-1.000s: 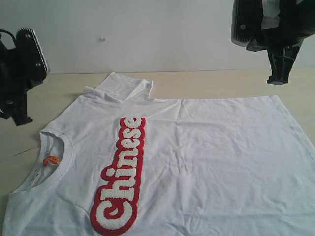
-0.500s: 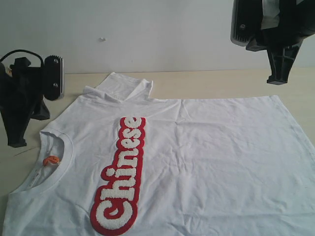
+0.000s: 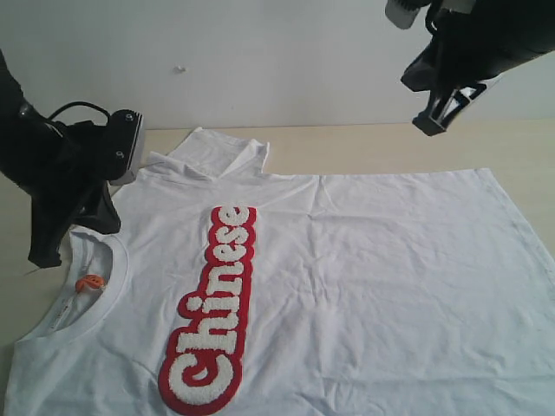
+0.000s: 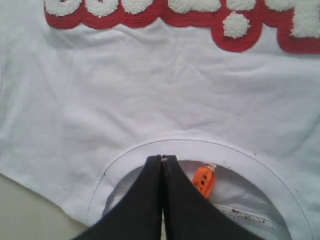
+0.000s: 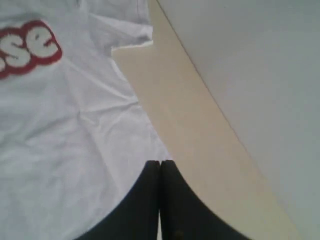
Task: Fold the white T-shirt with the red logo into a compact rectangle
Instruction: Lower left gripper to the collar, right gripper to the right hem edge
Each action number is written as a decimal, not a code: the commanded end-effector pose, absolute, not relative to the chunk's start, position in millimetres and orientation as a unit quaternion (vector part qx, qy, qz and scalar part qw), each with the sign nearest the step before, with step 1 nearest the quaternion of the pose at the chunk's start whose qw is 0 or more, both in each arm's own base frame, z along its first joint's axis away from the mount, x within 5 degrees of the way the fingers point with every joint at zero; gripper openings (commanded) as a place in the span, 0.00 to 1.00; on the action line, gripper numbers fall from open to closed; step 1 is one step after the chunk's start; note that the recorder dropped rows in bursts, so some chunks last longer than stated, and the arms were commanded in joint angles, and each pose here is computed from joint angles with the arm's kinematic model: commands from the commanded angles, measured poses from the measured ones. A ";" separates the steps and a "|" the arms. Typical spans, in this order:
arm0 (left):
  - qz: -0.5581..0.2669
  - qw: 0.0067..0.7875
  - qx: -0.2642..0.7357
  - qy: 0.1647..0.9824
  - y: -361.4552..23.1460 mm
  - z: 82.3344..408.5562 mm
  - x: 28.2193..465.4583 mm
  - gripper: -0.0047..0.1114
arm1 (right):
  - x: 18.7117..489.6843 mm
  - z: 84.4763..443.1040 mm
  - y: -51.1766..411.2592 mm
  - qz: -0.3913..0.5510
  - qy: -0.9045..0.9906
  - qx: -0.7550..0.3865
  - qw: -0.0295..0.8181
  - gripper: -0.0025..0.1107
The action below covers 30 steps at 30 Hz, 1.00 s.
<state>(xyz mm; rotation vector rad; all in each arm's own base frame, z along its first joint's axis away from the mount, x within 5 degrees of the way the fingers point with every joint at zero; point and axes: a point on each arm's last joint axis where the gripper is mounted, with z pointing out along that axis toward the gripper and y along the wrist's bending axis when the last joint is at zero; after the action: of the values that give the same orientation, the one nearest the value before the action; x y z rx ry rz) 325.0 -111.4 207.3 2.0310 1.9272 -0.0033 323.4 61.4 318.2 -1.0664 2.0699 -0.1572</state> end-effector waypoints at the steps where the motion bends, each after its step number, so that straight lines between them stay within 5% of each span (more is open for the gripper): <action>1: -0.022 0.147 0.717 0.681 -116.0 202.0 333.7 0.04 | 322.2 321.7 67.8 0.012 0.849 -0.335 0.409 0.02; 10: -0.022 0.129 0.727 0.674 -116.6 191.6 340.2 0.04 | 325.2 324.6 67.1 0.025 0.858 -0.285 0.427 0.02; 14: -0.020 0.131 0.727 0.674 -116.6 191.0 341.0 0.04 | 323.5 319.9 64.7 -0.013 0.846 -0.349 0.403 0.02; 22: -0.027 0.118 0.727 0.676 -116.3 186.5 339.8 0.04 | 327.5 262.9 40.8 -0.137 0.808 -0.551 0.156 0.02; 30: -0.018 0.120 0.726 0.677 -115.1 178.8 344.8 0.04 | 343.1 194.7 39.8 -0.100 0.772 -0.627 0.023 0.02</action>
<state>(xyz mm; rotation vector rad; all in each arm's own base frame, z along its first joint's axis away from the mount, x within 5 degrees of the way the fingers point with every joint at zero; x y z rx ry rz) 341.6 -115.2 182.1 2.1285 1.9774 -0.0682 340.2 39.8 205.5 -1.8815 2.3872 -0.3242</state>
